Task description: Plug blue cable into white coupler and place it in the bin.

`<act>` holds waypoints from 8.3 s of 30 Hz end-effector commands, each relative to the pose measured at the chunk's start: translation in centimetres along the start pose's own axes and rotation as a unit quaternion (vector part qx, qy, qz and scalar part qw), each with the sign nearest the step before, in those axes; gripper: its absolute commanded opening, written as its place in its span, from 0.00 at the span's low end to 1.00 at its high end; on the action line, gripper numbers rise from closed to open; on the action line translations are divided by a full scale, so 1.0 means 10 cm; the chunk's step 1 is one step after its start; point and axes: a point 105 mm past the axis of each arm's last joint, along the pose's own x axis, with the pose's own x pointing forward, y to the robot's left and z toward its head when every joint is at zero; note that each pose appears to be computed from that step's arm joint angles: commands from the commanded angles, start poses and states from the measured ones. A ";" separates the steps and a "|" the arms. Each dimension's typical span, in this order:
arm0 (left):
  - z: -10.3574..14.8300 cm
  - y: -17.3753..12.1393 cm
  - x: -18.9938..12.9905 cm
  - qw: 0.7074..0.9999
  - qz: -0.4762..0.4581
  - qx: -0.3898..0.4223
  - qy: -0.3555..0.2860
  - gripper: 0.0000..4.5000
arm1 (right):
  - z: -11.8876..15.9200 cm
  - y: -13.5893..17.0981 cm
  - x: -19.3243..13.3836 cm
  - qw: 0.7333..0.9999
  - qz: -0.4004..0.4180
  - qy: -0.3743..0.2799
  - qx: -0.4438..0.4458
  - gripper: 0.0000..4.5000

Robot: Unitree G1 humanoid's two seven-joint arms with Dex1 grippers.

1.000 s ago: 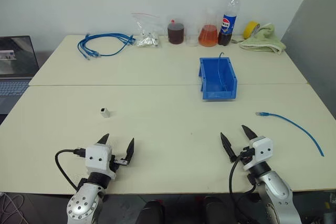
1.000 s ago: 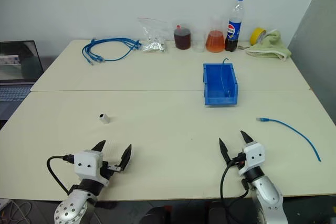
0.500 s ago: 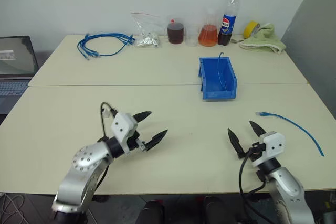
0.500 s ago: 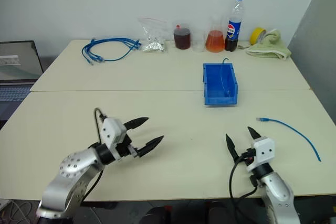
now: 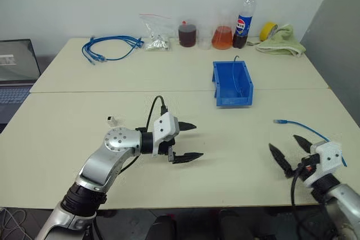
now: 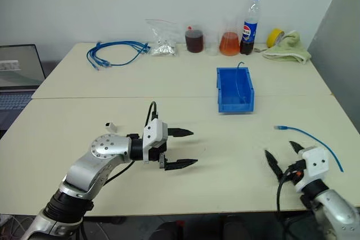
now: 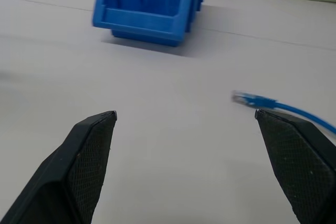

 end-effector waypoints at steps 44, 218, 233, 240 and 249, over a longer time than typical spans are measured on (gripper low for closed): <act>0.25 -0.11 0.18 0.998 -0.048 0.036 0.013 1.00 | -0.41 -0.86 0.55 0.939 0.202 0.254 -0.111 0.01; 0.39 -0.11 -0.30 0.968 -0.065 -0.224 -0.089 0.05 | 0.85 1.86 0.56 0.834 0.498 -0.055 0.231 0.96; 0.39 -0.15 -0.30 0.968 -0.077 -0.227 -0.078 0.05 | 0.87 1.86 0.55 0.827 0.507 -0.055 0.237 0.19; 0.35 -0.16 -0.32 0.969 -0.080 -0.221 -0.069 0.05 | 0.86 1.85 0.53 0.825 0.510 -0.049 0.238 0.03; 0.29 -0.18 -0.29 0.971 -0.088 -0.216 -0.060 0.20 | 0.86 1.85 0.52 0.825 0.511 -0.048 0.237 0.03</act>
